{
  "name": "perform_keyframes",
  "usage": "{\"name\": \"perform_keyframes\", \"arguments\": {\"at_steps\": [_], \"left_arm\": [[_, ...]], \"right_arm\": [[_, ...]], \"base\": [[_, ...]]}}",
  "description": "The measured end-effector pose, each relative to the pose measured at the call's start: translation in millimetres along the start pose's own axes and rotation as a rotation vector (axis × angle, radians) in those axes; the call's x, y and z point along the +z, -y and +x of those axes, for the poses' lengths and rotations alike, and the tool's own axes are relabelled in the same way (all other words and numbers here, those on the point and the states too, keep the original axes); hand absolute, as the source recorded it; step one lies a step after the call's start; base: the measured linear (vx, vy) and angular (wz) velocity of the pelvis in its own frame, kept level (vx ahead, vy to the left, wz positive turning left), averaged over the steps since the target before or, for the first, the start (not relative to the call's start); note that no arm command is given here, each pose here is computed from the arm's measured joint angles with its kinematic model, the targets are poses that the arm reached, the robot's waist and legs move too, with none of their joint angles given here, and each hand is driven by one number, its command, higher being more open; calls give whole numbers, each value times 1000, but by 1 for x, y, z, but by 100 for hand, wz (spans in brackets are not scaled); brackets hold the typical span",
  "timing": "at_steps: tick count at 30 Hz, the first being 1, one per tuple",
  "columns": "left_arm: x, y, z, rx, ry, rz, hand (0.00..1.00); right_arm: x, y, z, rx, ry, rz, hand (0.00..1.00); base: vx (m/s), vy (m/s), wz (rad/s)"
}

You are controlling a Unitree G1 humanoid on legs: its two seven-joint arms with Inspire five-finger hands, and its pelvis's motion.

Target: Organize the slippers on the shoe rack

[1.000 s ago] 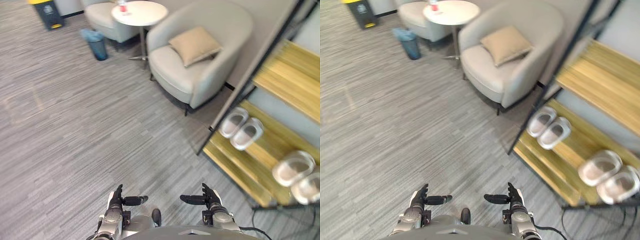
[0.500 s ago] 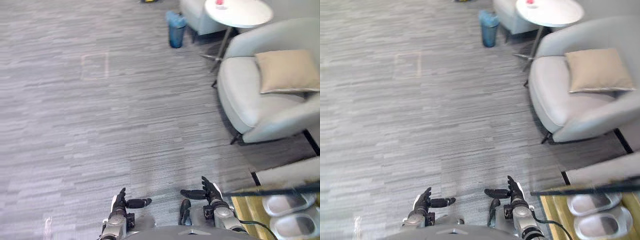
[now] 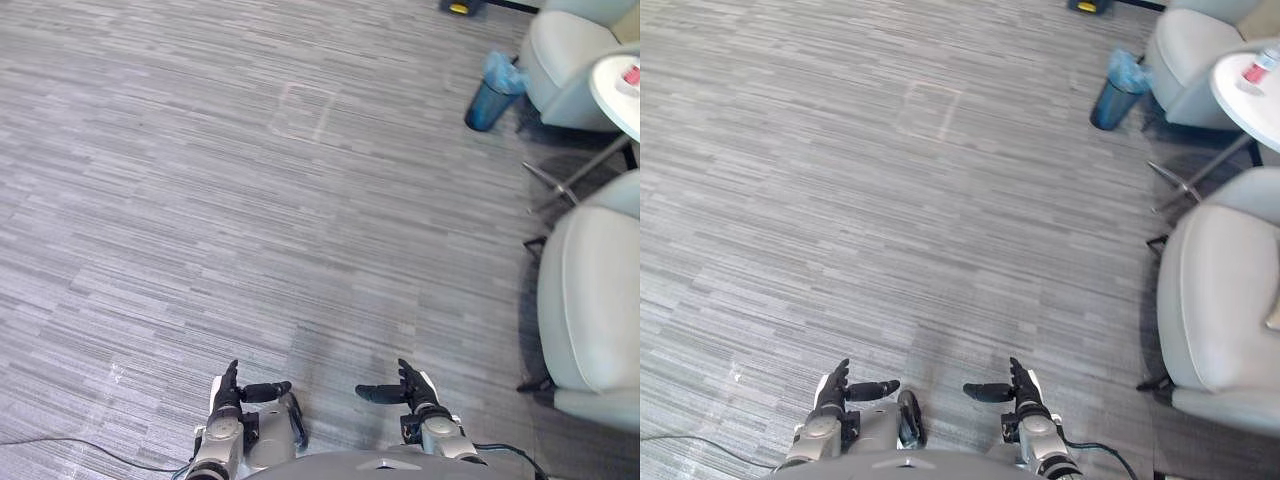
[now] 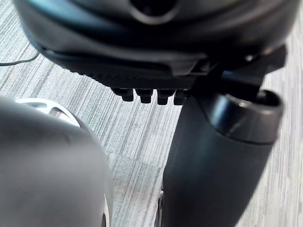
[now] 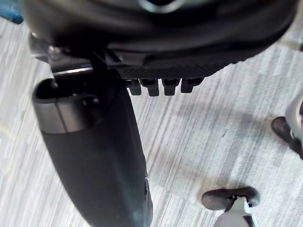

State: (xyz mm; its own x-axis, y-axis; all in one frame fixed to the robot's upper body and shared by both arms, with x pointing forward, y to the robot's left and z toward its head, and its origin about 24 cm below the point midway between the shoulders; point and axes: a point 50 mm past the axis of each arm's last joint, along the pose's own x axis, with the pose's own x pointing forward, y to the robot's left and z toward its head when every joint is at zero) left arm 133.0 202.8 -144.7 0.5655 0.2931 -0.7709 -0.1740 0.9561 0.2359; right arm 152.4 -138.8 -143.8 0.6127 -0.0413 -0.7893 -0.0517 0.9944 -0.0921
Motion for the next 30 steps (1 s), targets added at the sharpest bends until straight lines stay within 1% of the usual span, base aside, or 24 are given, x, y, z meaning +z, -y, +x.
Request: {"name": "perform_keyframes", "arguments": {"at_steps": [4,8,12,14,18,21,24,26,27,30], "left_arm": [[-8,-1,-1,-7,-30,35,100],[-11,4,-2,-28,-47,40,100],[-12,16,-4,-71,-54,40,100],[-13,17,-4,-66,-59,24,100],[-6,7,-4,-3,-22,-86,100],[6,4,-3,4,49,-89,100],[20,2,-3,10,119,-98,100],[22,-2,-1,14,130,-61,100],[22,-3,-1,17,126,-73,100],[13,-8,0,43,72,-71,100]], "right_arm": [[11,-3,0,25,53,-31,100],[23,0,1,19,121,-39,100],[22,7,2,5,102,-53,100],[16,9,2,-5,69,-40,100],[6,3,-2,-3,43,-22,100],[9,1,-2,-5,53,-14,100],[4,4,-2,-28,33,-4,100],[1,-2,-3,-15,21,5,100],[0,-1,-3,-16,17,5,100],[-1,-2,-3,-15,12,9,100]], "base": [[340,19,83],[423,-103,77],[526,-203,61],[605,-255,63],[462,-176,23],[509,-9,-13],[509,177,-13],[448,130,32],[664,226,35],[606,201,-14]]}}
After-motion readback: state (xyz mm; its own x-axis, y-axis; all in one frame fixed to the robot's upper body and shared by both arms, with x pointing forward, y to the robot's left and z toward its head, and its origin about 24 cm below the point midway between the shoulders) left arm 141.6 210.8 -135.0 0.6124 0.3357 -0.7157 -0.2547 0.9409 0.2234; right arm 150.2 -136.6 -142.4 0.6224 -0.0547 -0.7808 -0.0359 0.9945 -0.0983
